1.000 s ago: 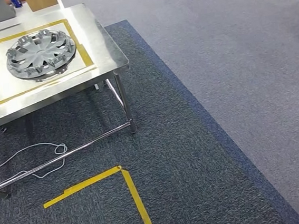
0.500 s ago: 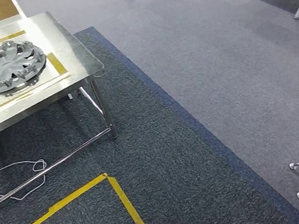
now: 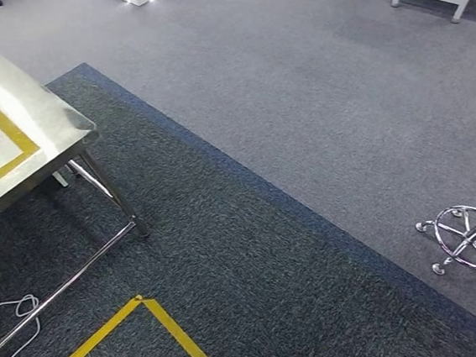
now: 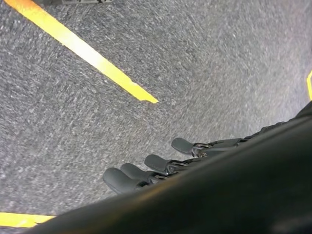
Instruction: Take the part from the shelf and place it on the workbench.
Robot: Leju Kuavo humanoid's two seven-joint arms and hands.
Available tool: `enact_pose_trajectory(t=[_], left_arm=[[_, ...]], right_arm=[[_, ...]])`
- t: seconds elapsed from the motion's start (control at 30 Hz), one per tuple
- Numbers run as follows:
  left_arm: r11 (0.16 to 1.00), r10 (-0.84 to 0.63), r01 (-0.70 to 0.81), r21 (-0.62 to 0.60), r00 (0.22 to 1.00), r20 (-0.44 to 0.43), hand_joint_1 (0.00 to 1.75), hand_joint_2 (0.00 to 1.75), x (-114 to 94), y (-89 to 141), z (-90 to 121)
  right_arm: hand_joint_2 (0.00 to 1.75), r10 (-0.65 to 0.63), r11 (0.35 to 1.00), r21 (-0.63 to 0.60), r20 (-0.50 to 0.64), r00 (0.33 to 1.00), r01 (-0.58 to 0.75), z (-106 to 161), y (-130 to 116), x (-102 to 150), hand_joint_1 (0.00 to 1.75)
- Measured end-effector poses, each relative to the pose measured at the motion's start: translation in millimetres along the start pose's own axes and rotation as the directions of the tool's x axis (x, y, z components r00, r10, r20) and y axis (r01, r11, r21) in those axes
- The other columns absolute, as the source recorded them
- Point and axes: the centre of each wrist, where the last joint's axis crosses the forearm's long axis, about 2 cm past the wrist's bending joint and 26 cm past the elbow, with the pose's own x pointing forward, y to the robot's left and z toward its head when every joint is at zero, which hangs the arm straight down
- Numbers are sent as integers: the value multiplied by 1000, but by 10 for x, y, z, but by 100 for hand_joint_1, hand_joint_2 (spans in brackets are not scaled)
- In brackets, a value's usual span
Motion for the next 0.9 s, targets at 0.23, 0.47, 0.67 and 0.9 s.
enact_pose_trajectory(t=[0.23,0.47,0.67,0.9], left_arm=[[1000,-3,3,3,1000,-5,0,0,-21,15,-3],[1000,-3,3,4,1000,-2,0,0,-4,10,-5],[1000,-16,16,-2,1000,13,0,0,14,17,-16],[1000,-18,18,0,999,27,0,0,61,29,-40]], right_arm=[[0,5,1000,11,-11,1000,-5,3,45,-4,0],[0,12,1000,19,-18,1000,-12,4,61,-8,0],[0,39,998,50,-20,999,-38,-13,65,23,0],[0,38,997,63,-6,999,-37,-30,99,85,0]])
